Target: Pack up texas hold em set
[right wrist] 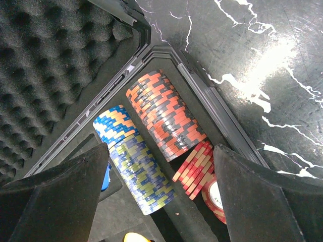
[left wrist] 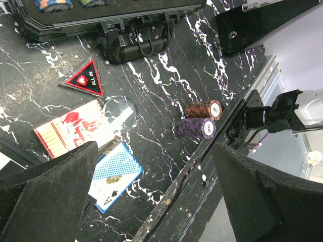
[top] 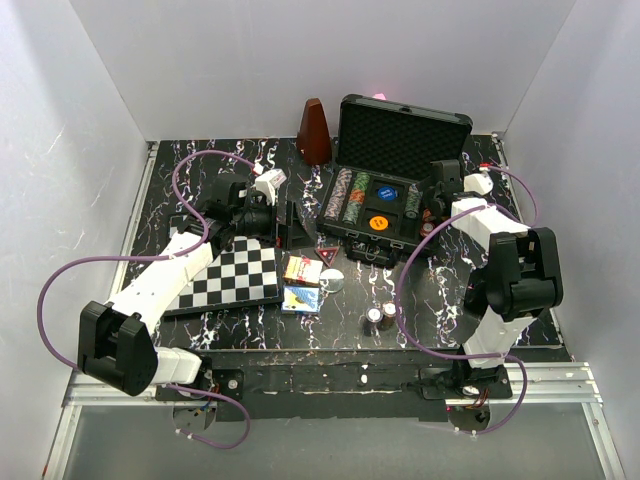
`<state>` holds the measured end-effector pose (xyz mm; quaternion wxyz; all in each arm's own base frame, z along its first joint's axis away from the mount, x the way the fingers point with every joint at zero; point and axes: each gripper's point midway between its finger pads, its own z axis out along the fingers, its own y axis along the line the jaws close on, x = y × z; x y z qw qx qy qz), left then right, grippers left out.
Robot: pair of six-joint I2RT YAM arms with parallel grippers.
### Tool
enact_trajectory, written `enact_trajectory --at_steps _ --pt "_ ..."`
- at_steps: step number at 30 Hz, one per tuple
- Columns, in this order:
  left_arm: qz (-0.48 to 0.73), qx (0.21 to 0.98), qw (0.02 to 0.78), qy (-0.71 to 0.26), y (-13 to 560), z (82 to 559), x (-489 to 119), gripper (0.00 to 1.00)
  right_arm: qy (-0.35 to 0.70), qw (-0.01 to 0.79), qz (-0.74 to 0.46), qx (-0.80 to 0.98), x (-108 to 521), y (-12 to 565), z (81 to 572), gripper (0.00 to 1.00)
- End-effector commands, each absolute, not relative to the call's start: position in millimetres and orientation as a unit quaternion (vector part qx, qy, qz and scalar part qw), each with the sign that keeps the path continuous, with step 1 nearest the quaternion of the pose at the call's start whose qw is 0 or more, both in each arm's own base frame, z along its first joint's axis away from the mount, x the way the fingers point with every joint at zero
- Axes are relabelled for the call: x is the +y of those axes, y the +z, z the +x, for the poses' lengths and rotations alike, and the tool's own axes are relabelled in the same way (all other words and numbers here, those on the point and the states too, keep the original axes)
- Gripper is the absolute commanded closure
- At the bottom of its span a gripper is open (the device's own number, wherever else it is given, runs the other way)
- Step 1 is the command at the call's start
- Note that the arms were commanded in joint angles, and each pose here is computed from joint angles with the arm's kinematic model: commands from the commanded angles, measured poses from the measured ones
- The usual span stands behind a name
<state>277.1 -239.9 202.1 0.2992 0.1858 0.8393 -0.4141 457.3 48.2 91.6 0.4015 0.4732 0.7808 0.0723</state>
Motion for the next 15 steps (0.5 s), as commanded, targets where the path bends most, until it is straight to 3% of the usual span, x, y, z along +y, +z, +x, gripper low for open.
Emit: enact_trajectory --at_steps 1,15 --pt "0.196 0.824 0.326 -0.419 224 281 -240 0.02 0.101 0.419 0.477 0.766 52 112 464 0.09" --pt "0.196 0.823 0.325 -0.422 224 280 -241 0.02 0.135 0.375 0.485 0.778 68 84 449 0.08"
